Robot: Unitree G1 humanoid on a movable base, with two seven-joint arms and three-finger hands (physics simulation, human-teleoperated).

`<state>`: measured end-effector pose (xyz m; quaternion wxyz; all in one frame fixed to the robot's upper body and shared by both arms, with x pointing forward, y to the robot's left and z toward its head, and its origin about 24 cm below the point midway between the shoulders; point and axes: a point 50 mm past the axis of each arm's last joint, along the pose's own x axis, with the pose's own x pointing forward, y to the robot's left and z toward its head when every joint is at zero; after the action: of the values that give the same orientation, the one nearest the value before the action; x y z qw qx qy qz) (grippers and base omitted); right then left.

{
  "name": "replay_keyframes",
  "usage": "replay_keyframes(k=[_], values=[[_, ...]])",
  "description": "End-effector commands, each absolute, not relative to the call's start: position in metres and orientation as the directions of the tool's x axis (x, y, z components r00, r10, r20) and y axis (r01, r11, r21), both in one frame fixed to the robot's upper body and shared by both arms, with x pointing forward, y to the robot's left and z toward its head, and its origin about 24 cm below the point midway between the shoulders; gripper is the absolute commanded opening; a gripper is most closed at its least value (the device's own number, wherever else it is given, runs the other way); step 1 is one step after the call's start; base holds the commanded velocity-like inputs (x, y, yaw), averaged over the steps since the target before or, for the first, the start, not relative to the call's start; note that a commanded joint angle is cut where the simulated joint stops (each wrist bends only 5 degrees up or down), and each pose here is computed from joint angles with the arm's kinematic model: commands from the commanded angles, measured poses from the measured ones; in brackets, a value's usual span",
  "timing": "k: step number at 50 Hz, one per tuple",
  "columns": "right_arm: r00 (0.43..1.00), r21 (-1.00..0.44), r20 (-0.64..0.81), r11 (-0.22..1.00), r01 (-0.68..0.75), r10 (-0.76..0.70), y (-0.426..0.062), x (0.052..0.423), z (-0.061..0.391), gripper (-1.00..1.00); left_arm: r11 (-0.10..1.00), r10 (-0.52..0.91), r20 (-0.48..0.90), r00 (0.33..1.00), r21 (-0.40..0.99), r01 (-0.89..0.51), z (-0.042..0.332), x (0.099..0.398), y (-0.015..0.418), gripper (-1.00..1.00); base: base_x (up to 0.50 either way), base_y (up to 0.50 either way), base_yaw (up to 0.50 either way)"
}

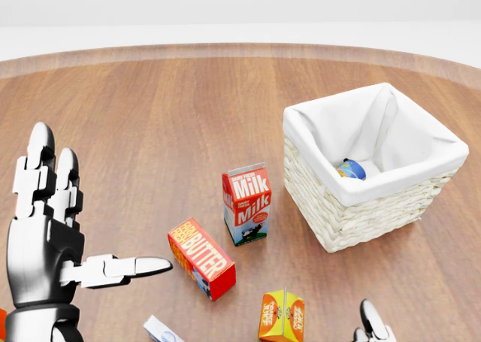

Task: Pick up the alphabet soup and the tomato sauce, and put them in the basket.

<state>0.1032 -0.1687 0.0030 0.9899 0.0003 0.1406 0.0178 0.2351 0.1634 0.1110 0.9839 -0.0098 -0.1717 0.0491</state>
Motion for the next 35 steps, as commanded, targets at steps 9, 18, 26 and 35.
replay_keyframes(k=[9,18,26,35], values=[[0.945,-0.024,-0.327,1.000,-0.005,-0.003,-0.177,0.095,-0.005,1.00,0.996,0.094,0.317,0.944,-0.028,-0.090,0.106,0.236,0.164,1.00,0.00,0.00,0.00],[0.947,-0.012,-0.322,1.000,0.003,-0.006,-0.179,0.096,-0.005,1.00,0.996,0.094,0.318,0.944,-0.028,-0.090,0.107,0.236,0.164,1.00,0.00,0.00,0.00],[0.951,0.013,-0.309,0.999,0.032,-0.026,-0.187,0.094,-0.003,1.00,0.996,0.092,0.318,0.943,-0.027,-0.088,0.106,0.236,0.164,1.00,0.00,0.00,0.00],[0.954,0.036,-0.296,0.998,0.053,-0.040,-0.192,0.096,-0.004,1.00,0.996,0.091,0.319,0.943,-0.027,-0.087,0.106,0.235,0.164,1.00,0.00,0.00,0.00]])
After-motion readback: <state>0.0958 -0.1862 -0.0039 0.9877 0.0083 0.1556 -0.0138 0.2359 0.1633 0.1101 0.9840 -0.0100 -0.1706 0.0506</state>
